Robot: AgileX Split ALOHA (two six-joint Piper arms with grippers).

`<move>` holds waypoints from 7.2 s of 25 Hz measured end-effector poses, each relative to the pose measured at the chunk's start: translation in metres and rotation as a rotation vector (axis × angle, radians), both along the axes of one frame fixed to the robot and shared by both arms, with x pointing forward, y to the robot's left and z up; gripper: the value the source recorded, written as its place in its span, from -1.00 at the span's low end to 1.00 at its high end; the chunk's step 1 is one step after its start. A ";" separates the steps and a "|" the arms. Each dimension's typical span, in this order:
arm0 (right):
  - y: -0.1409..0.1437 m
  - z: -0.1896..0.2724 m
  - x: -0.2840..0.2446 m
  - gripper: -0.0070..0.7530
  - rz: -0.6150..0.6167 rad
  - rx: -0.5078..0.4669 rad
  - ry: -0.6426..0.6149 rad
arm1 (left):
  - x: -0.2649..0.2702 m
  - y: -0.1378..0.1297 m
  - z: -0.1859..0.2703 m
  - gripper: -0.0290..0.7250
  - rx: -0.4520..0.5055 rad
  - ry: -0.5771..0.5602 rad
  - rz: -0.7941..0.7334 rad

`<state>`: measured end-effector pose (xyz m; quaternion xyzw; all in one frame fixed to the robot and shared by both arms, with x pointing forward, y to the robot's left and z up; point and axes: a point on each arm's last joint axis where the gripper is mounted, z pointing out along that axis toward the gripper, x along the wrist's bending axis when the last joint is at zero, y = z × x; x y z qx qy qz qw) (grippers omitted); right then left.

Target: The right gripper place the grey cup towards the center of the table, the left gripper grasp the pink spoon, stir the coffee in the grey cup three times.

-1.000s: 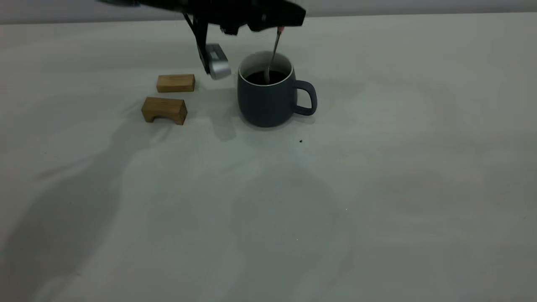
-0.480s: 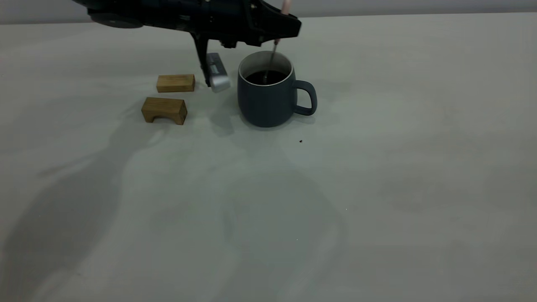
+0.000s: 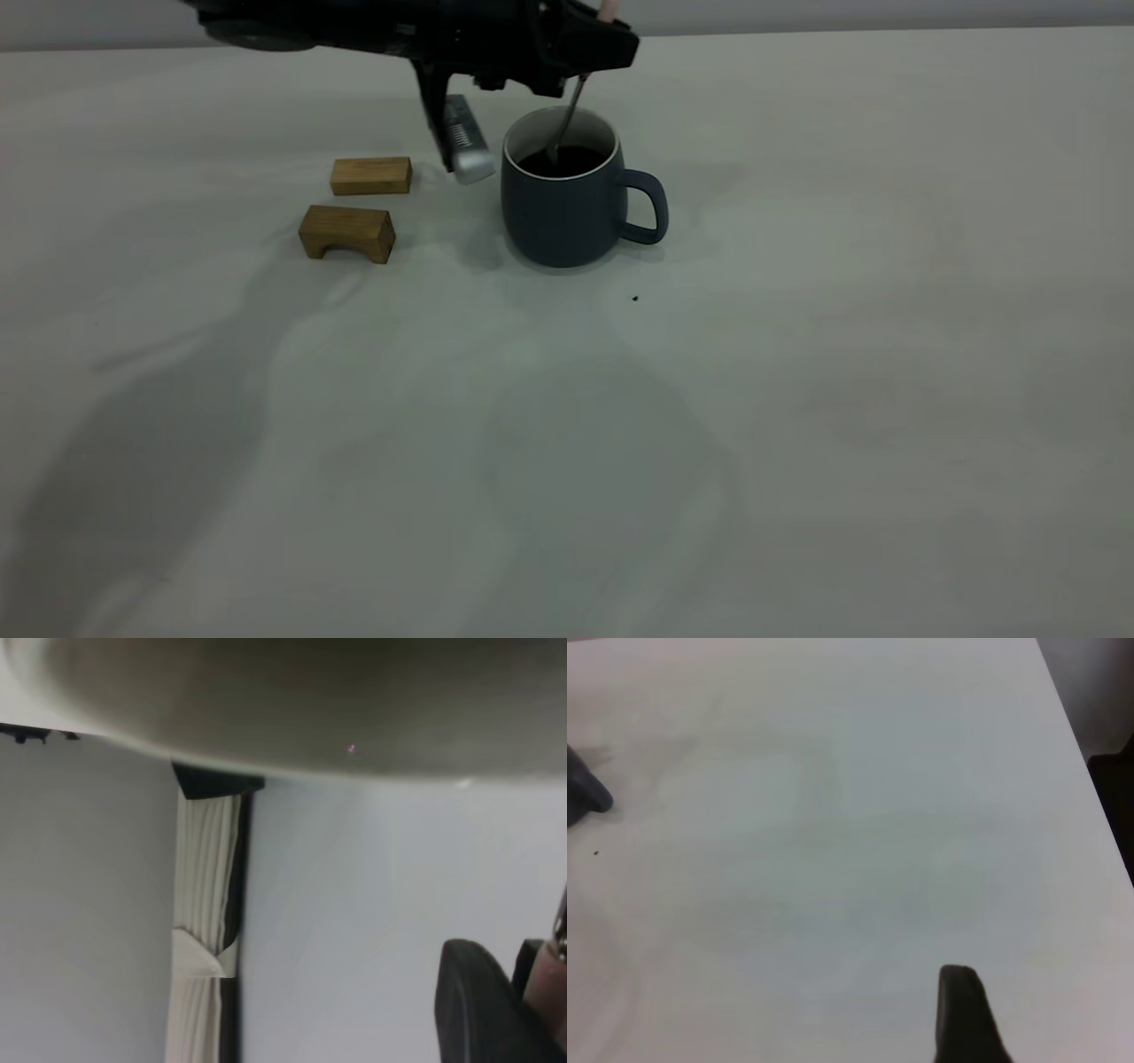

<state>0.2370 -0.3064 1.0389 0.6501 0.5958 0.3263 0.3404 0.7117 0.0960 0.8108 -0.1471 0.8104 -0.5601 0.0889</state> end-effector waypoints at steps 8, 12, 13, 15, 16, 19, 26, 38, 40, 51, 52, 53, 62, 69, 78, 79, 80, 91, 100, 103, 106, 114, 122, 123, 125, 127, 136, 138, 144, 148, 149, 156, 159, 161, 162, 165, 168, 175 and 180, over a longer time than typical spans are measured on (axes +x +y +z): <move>0.000 0.000 0.000 0.31 0.000 0.000 0.000 | -0.009 -0.021 -0.002 -0.61 -0.040 -0.001 -0.077; 0.000 0.000 0.000 0.31 0.000 0.000 0.000 | -0.014 -0.022 -0.002 -0.61 -0.060 0.010 -0.139; 0.000 0.000 0.000 0.31 0.000 0.000 0.000 | -0.016 -0.021 -0.002 -0.61 -0.064 0.018 -0.156; 0.000 0.000 0.000 0.31 0.000 0.000 0.000 | -0.018 -0.018 -0.003 -0.61 -0.073 0.051 -0.179; 0.000 0.000 0.000 0.31 0.000 0.000 0.000 | -0.019 -0.016 -0.004 -0.61 -0.072 0.068 -0.192; 0.000 0.000 0.000 0.31 0.000 0.000 0.000 | -0.021 -0.009 -0.009 -0.61 -0.063 0.124 -0.213; 0.000 0.000 0.000 0.31 0.000 0.000 0.000 | -0.011 0.016 -0.013 -0.61 -0.025 0.137 -0.158; 0.000 0.000 0.000 0.31 0.000 0.000 0.000 | -0.006 -0.005 -0.007 -0.61 -0.074 0.018 -0.092; 0.000 0.000 0.000 0.31 0.000 0.000 0.000 | -0.009 -0.009 -0.006 -0.61 -0.076 0.016 -0.107; 0.000 0.000 0.000 0.31 0.000 0.000 0.000 | -0.022 -0.005 -0.009 -0.61 -0.062 0.101 -0.255; 0.000 0.000 0.000 0.31 0.000 0.000 0.000 | -0.022 -0.002 -0.009 -0.61 -0.058 0.109 -0.252; 0.000 0.000 0.000 0.31 0.000 0.000 0.000 | -0.020 0.003 -0.009 -0.61 -0.056 0.114 -0.243; 0.000 0.000 0.000 0.31 0.000 0.000 0.000 | -0.004 0.015 -0.012 -0.61 -0.039 0.107 -0.092; 0.000 0.000 0.000 0.31 0.000 0.000 0.000 | -0.012 -0.015 -0.010 -0.61 -0.050 0.060 -0.100; 0.000 0.000 0.000 0.31 0.000 0.000 0.000 | -0.022 -0.017 -0.010 -0.61 -0.036 0.053 -0.222; 0.000 0.000 0.000 0.31 0.000 0.000 0.000 | -0.021 -0.013 -0.011 -0.61 -0.022 0.051 -0.228; 0.000 0.000 0.000 0.31 0.000 0.000 0.000 | -0.021 -0.010 -0.013 -0.61 -0.007 0.048 -0.236; 0.000 0.000 0.000 0.31 0.000 0.000 0.000 | -0.015 0.011 -0.016 -0.60 0.036 0.042 -0.236; 0.000 0.000 0.000 0.31 0.000 0.000 0.000 | -0.019 0.010 -0.010 0.49 0.063 -0.102 -0.347; 0.000 0.000 0.000 0.31 0.000 0.000 0.000 | -0.022 0.011 0.011 0.71 0.131 -0.276 -0.486; 0.000 0.000 0.000 0.31 0.000 0.000 0.000 | -0.027 0.016 0.050 0.71 0.234 -0.481 -0.686; 0.000 0.000 0.000 0.31 0.000 0.000 0.000 | -0.050 0.053 0.143 0.29 0.657 -0.809 -1.227; 0.000 0.000 0.000 0.31 0.000 0.000 0.000 | -0.085 0.094 0.277 -0.02 1.146 -1.118 -1.410; 0.000 0.000 0.000 0.31 0.000 0.000 0.000 | -0.094 0.100 0.297 -0.05 1.223 -1.183 -1.461; 0.000 0.000 0.000 0.31 0.000 0.000 0.000 | -0.119 0.111 0.333 -0.09 1.357 -1.289 -1.552; 0.000 0.000 0.000 0.31 0.000 0.000 0.000 | -0.145 0.121 0.355 -0.14 1.448 -1.334 -1.609; 0.000 0.000 0.000 0.31 0.000 0.000 0.000 | -0.311 0.181 0.362 -0.24 1.694 -1.235 -1.561; 0.000 0.000 0.000 0.31 0.000 0.000 0.000 | -0.343 0.191 0.344 -0.24 1.709 -1.227 -1.547; 0.000 0.000 0.000 0.31 0.000 0.000 0.000 | -0.409 0.210 0.269 -0.24 1.681 -1.148 -1.479; 0.000 0.000 0.000 0.31 0.000 0.000 0.000 | -0.435 0.213 0.238 -0.24 1.706 -1.128 -1.385; 0.000 0.000 0.000 0.31 0.000 0.000 0.000 | -0.439 0.213 0.232 -0.24 1.714 -1.125 -1.365; 0.000 0.000 0.000 0.31 0.000 0.000 0.000 | -0.468 0.213 0.224 -0.24 1.839 -1.217 -1.217; 0.000 0.000 0.000 0.31 0.000 0.000 0.000 | -0.478 0.214 0.224 -0.24 1.891 -1.254 -1.161; 0.000 0.000 0.000 0.31 0.000 0.000 0.000 | -0.483 0.214 0.224 -0.24 1.916 -1.272 -1.134; 0.000 0.000 0.000 0.31 0.000 0.000 0.000 | -0.484 0.214 0.223 -0.24 1.923 -1.277 -1.125; 0.000 0.000 0.000 0.31 0.000 0.000 0.000 | -0.489 0.214 0.223 -0.24 1.943 -1.292 -1.101; 0.000 0.000 0.000 0.31 0.000 0.000 0.000 | -0.489 0.214 0.222 -0.24 1.943 -1.292 -1.101; 0.000 0.000 0.000 0.31 0.000 0.000 0.000 | -0.489 0.214 0.222 -0.24 1.944 -1.292 -1.101; 0.000 0.000 0.000 0.31 0.000 0.000 0.000 | -0.489 0.214 0.222 -0.24 1.944 -1.292 -1.101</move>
